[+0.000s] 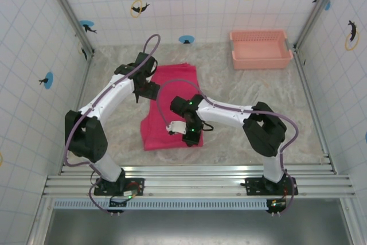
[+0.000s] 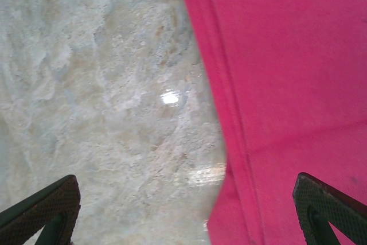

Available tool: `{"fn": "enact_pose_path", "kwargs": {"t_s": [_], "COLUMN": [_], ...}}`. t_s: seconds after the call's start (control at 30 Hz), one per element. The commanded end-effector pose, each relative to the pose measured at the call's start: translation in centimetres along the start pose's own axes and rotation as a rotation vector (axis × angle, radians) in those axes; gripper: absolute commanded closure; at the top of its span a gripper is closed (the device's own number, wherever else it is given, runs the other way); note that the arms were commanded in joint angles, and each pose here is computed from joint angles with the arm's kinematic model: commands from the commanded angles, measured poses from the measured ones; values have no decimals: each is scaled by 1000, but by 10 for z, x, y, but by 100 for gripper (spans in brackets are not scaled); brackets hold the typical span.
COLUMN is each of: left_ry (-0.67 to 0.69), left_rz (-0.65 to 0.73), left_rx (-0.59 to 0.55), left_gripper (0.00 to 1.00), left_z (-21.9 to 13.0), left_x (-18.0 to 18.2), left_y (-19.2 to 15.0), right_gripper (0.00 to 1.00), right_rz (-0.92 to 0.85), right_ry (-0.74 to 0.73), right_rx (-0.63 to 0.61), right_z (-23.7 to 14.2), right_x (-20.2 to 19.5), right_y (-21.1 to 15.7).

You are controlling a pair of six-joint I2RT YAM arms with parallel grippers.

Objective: Roll up the long pants

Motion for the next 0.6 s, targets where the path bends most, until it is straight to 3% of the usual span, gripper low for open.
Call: {"fn": "enact_pose_path", "kwargs": {"t_s": [0.0,0.2,0.57], "left_ry": [79,98,-73], "left_rz": [62,45,2], "left_rx": [1,0,-20], "left_gripper": [2,3,3], "left_z": [-16,-27,-42], "left_x": [19,28,6], "left_y": [-13,-32,-70], "right_gripper": [90,90,92], "right_rz": [76,169,345], "right_ry": [281,384,476], "right_rx": [2,-91,-153], "right_z": [-19,-27,-2], "right_x": [31,1,-67], "right_y": [7,29,24]}}
Point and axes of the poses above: each hand's point on the last joint's axis, 136 mm out from that joint toward the fingers, its own z axis out along the fingers, its own x axis along the line the jaws close on, y = z × x, the point moved 4 cm from there along -z, back along the fingers, and after that the axes turned 5 degrees about -z, right-handed, at the moved point
